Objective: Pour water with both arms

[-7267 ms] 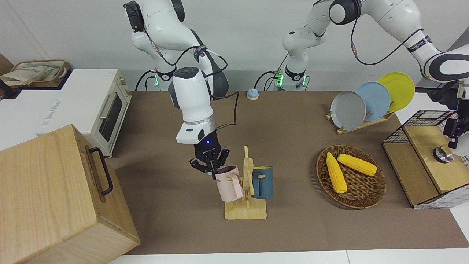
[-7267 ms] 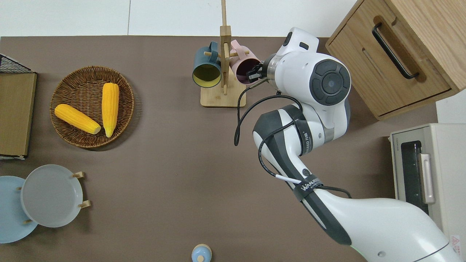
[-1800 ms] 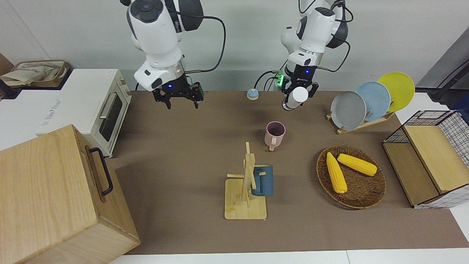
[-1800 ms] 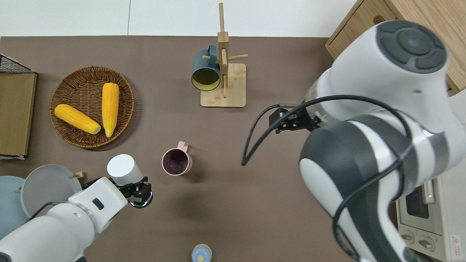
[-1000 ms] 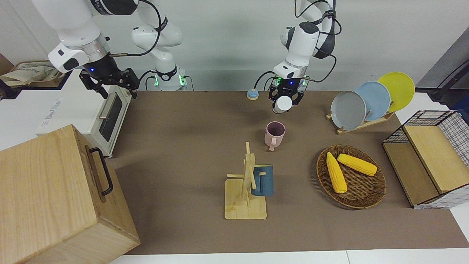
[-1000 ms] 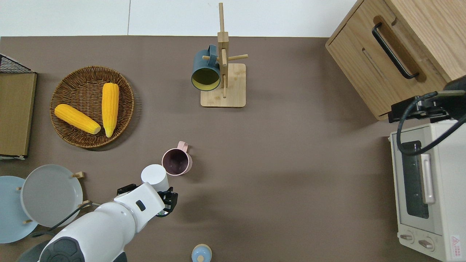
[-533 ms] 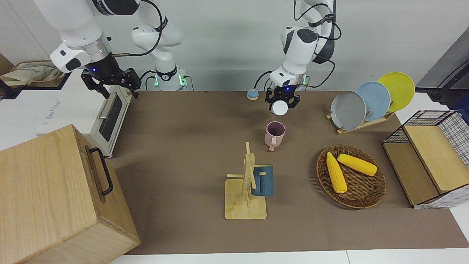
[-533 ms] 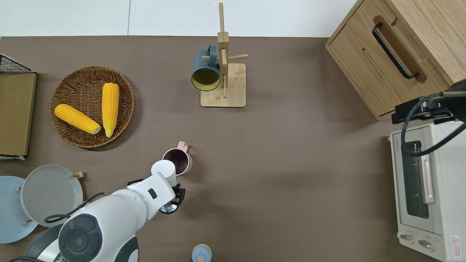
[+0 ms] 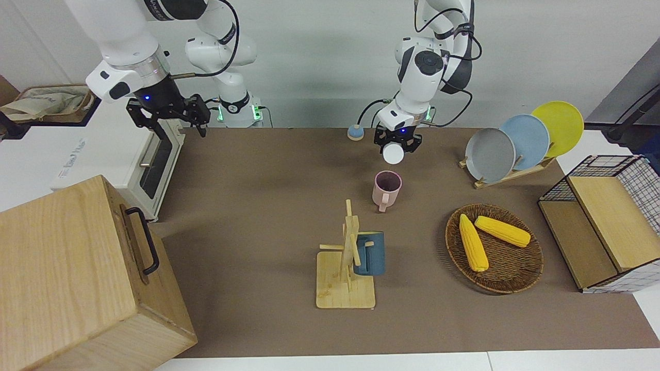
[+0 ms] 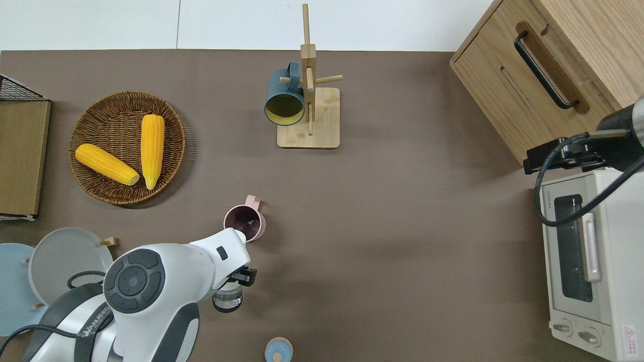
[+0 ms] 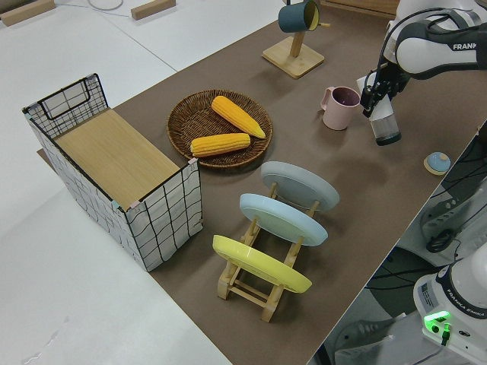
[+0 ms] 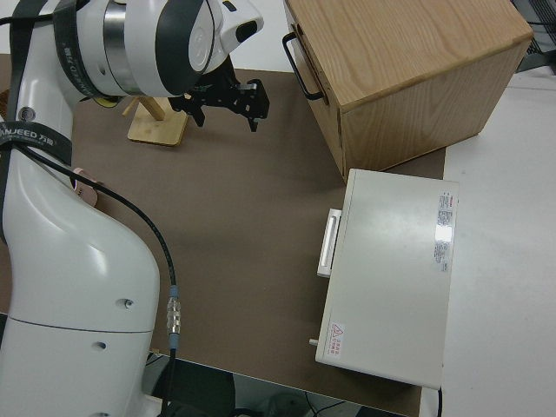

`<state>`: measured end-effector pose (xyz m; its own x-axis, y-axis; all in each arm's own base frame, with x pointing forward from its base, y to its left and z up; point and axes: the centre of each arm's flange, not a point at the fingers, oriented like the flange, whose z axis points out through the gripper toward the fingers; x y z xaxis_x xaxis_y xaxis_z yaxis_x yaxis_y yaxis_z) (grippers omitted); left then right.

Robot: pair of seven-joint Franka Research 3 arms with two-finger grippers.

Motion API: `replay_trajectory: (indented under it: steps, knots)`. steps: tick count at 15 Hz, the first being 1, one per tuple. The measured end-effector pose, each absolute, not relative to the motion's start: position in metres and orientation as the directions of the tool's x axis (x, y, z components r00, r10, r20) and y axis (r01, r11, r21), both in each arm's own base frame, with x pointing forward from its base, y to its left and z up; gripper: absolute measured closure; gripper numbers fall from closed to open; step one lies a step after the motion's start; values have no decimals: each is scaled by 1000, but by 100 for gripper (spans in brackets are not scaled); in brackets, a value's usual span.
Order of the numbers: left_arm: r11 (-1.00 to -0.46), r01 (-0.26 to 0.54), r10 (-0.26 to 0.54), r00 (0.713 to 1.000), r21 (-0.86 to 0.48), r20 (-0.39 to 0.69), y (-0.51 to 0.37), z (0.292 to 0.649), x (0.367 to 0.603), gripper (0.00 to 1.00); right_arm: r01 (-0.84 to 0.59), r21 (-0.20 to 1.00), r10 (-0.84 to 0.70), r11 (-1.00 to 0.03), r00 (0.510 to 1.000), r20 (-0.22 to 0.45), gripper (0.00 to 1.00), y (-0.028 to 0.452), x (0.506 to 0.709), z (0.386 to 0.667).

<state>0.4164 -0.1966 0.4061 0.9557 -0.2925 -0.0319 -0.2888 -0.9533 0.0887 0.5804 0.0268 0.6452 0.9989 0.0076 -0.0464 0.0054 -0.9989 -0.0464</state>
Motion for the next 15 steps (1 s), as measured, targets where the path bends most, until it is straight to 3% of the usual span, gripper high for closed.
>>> replay_trajectory:
  steps: [6, 15]
  knots:
    - [-951, -297, -305, 948, 88, -92, -201, 412, 437, 37, 5, -46, 7, -999, 999, -46, 1, 27, 580, 645]
    - [-956, -284, -291, 948, 74, -131, -189, 408, 438, 37, 5, -46, 7, -999, 999, -46, 1, 26, 580, 645]
